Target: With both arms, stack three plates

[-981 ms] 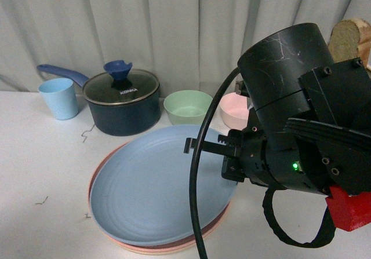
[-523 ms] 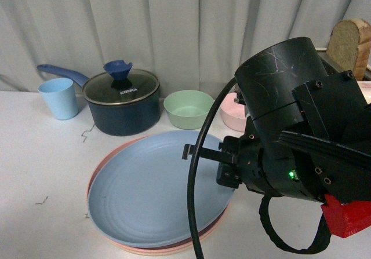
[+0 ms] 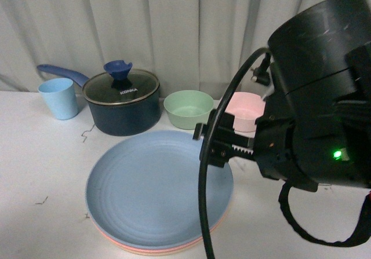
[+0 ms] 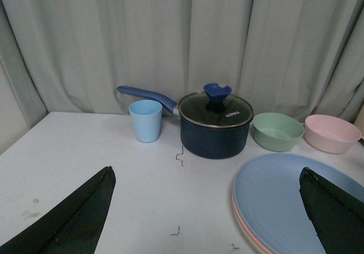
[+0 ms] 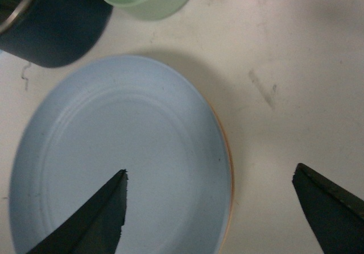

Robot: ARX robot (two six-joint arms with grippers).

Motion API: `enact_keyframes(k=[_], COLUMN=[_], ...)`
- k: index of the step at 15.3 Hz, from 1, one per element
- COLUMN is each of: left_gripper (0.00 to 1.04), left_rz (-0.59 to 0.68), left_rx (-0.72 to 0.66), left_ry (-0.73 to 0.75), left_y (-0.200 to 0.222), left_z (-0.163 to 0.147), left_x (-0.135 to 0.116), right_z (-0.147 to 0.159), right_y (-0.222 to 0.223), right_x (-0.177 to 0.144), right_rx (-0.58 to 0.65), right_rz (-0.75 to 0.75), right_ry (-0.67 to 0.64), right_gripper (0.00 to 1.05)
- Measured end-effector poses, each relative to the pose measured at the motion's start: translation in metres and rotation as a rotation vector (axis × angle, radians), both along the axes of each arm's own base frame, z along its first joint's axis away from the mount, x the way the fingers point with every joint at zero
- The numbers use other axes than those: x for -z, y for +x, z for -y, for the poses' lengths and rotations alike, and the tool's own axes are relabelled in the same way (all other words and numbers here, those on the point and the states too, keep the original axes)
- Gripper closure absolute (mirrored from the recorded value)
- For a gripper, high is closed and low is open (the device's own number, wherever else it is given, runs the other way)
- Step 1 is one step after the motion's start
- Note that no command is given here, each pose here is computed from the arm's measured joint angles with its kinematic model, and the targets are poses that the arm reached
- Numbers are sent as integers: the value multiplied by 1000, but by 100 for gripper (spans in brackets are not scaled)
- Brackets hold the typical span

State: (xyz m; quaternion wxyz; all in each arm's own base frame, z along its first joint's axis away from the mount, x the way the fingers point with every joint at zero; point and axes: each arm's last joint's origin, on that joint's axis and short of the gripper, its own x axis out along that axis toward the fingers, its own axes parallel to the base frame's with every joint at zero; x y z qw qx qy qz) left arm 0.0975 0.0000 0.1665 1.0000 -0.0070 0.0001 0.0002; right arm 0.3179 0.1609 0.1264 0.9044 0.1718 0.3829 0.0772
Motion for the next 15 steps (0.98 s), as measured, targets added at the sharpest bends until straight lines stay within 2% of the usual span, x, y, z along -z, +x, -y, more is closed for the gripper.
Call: enact_keyframes(k=[5,9,15], left_gripper=[7,7,7], left_rz=[0,0,0], left_rx=[0,0,0], left_ry=[0,0,0], left_y=[0,0,0], left_z=[0,0,0], left_x=[0,0,0], right_z=[10,18,35], right_y=[-2,-9,-22], right_x=[-16,-31,-57], right_rx=[5,-3,-20], right_rz=[32,69,150], right_ry=[42,83,163], right_gripper=[4,7,6])
